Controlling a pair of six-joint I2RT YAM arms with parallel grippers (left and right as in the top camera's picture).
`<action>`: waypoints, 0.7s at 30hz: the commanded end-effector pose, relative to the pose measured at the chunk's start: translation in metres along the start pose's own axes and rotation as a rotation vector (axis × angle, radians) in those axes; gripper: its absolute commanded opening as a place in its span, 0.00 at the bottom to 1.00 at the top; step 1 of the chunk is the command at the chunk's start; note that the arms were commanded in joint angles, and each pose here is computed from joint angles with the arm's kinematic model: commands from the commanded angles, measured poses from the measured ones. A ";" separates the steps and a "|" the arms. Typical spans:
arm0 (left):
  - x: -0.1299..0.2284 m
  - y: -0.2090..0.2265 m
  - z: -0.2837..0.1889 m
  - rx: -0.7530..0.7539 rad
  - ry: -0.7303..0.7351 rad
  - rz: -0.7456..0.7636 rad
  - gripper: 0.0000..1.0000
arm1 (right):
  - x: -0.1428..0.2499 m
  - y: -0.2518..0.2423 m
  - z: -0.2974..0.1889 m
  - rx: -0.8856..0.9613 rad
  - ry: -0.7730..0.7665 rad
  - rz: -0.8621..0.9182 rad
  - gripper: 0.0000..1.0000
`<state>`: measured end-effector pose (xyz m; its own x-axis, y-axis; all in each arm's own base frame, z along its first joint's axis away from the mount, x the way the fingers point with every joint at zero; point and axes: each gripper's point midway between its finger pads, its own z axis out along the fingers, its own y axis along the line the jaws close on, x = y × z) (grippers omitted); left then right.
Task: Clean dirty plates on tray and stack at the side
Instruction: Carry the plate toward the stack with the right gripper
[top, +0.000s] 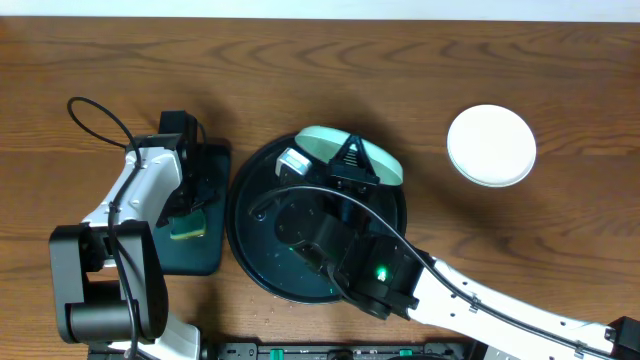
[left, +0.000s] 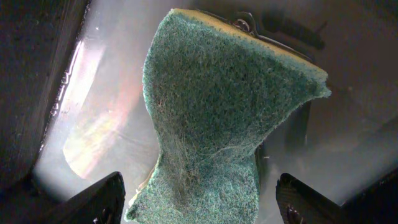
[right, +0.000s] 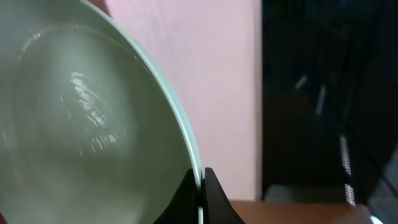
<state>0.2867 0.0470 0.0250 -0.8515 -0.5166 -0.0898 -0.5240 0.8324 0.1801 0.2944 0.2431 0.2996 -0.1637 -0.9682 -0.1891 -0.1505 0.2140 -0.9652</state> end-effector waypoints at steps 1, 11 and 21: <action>0.005 0.002 0.003 -0.007 0.016 0.003 0.78 | 0.004 -0.016 0.001 0.035 0.024 0.116 0.01; 0.005 0.002 0.003 -0.007 0.016 0.003 0.78 | 0.003 0.025 0.009 -0.163 -0.017 0.346 0.01; 0.005 0.002 0.003 -0.007 0.016 0.004 0.78 | 0.072 0.087 0.077 -0.704 0.335 1.191 0.01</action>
<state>0.2865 0.0458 0.0246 -0.8515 -0.5173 -0.0857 -0.5240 0.8337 0.1743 0.3401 0.1666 0.1994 -0.6137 -0.4525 -0.6470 -0.2412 0.8877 -0.3921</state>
